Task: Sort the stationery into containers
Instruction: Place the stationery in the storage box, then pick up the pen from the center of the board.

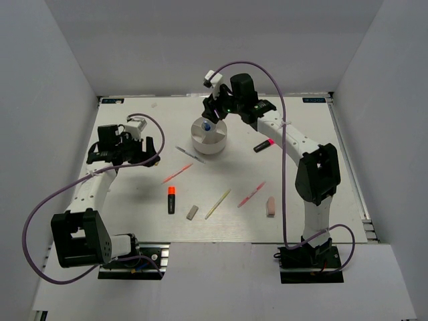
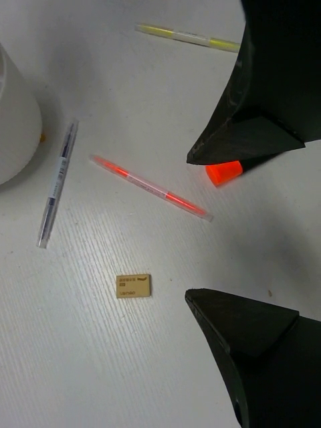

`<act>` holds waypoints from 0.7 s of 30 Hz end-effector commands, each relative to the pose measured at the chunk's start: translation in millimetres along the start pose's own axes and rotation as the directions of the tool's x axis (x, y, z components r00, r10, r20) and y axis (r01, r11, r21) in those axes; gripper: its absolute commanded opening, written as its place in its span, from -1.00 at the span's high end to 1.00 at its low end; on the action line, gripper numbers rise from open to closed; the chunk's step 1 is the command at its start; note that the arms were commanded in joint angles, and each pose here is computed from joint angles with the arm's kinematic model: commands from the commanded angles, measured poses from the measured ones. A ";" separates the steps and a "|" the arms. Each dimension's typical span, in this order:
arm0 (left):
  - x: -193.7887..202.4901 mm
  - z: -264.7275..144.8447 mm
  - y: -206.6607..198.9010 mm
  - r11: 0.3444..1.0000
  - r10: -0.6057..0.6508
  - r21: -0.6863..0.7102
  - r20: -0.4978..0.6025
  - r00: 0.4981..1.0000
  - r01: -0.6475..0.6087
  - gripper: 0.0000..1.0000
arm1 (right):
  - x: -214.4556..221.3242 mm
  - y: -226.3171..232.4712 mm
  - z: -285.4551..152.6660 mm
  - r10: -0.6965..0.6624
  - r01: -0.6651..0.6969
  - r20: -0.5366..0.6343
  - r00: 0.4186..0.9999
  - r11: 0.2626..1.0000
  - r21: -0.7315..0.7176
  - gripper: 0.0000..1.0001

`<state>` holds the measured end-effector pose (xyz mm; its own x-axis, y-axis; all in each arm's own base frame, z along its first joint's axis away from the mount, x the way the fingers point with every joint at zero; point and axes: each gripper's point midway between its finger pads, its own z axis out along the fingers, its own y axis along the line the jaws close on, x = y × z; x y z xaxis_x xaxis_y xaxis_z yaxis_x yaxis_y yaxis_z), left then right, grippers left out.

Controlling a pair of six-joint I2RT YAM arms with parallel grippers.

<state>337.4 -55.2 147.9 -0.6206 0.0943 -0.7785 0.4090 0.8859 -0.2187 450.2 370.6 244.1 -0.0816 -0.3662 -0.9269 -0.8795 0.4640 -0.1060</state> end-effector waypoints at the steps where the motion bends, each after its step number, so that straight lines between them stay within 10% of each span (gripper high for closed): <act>1: 4.9 -2.5 -13.9 0.992 0.104 0.077 0.002 0.995 -0.104 -0.66 | -20.8 -6.5 -5.1 -0.004 0.003 0.050 0.999 1.000 0.028 -0.18; 9: 14.1 22.6 -18.4 0.964 0.230 0.154 -0.069 0.971 -0.218 -0.41 | -80.8 -0.3 -65.7 0.068 -0.079 0.173 0.983 0.995 0.056 -0.16; 21: 50.4 87.4 -24.9 0.928 0.371 0.161 -0.304 0.877 -0.337 -0.21 | -7.8 14.2 -139.6 0.287 -0.293 0.081 0.955 0.952 0.090 -0.10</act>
<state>342.0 -109.6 52.4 -0.6412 0.4989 -0.5831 0.6743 0.7290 -0.1178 384.5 274.1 330.5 -0.1883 -0.1525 -0.9702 -0.7842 0.6181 0.0551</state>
